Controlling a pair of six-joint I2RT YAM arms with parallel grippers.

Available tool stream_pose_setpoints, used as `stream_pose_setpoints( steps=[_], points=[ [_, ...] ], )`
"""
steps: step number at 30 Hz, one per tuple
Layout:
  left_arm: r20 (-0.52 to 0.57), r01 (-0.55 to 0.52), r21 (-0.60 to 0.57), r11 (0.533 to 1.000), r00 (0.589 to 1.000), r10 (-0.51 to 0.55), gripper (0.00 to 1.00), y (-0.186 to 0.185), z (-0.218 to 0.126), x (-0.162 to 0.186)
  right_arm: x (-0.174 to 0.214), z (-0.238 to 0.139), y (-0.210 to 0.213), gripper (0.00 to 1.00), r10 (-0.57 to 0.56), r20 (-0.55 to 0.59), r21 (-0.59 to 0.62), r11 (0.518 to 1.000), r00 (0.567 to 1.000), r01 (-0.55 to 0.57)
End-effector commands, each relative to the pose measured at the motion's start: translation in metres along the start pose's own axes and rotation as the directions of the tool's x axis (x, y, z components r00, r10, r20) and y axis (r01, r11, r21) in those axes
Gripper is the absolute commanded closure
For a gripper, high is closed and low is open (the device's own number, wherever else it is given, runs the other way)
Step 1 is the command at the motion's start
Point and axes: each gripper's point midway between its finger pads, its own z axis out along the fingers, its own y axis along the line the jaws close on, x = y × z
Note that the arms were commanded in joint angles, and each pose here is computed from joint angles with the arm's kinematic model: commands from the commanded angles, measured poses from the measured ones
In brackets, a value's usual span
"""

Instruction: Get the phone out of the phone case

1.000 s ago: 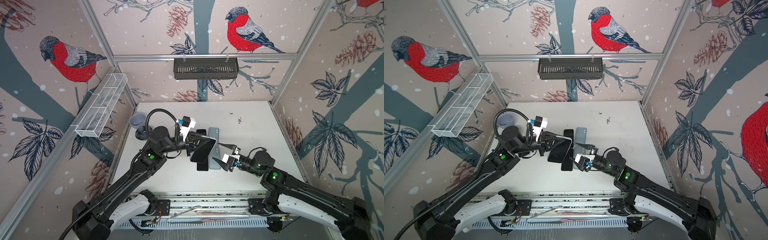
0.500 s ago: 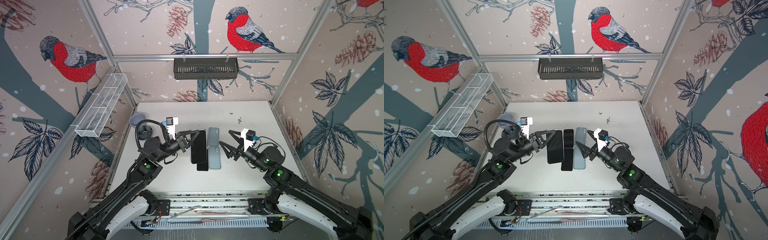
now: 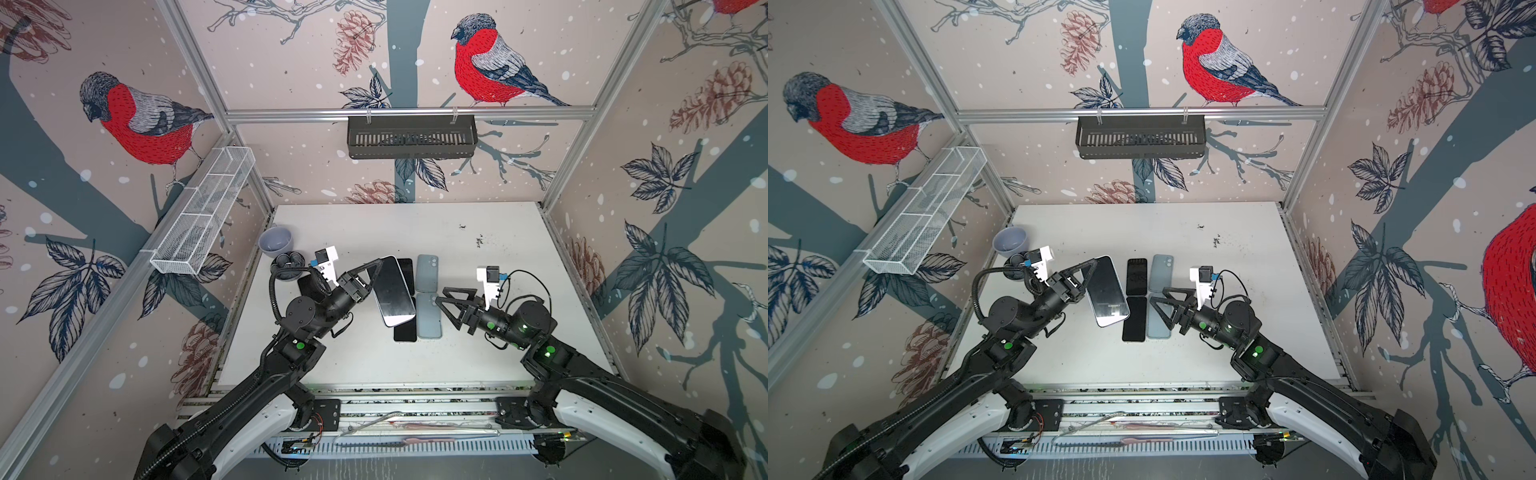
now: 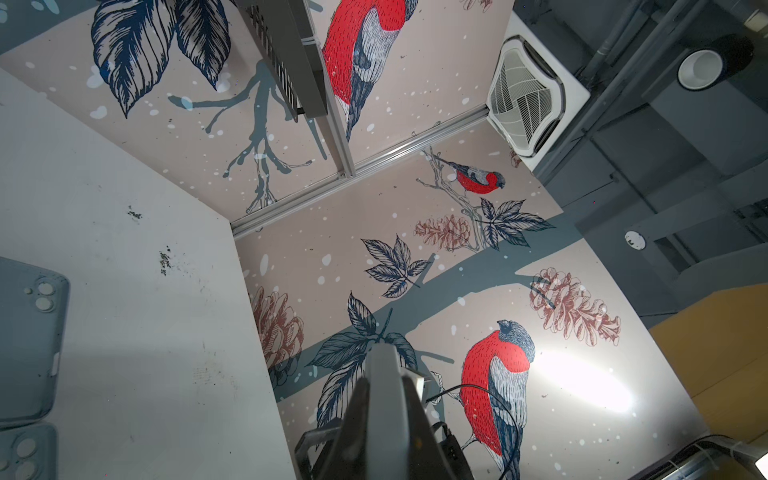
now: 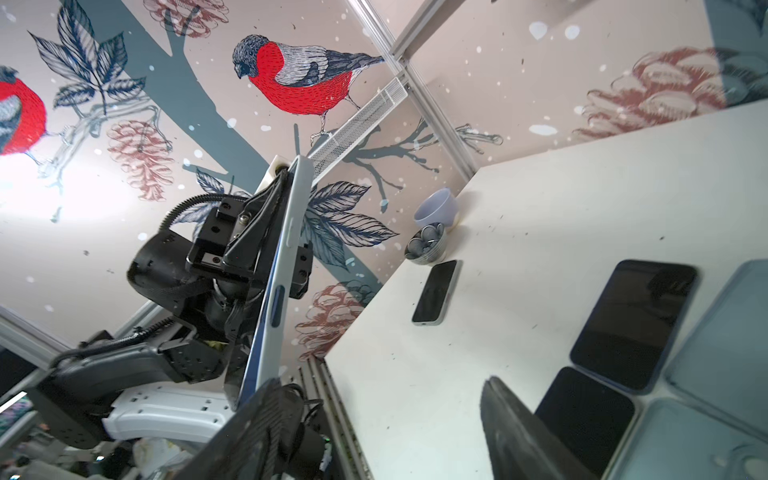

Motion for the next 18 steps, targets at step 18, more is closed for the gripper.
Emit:
stream_pose_setpoints(
  steps=[18],
  points=[
    [0.027, 0.030, 0.161, 0.986, 0.999, -0.035, 1.00, -0.031, 0.000, -0.007, 0.022, 0.021, 0.038, 0.32, 0.061, -0.059, -0.189, 0.979, 0.996, -0.071]
  ],
)
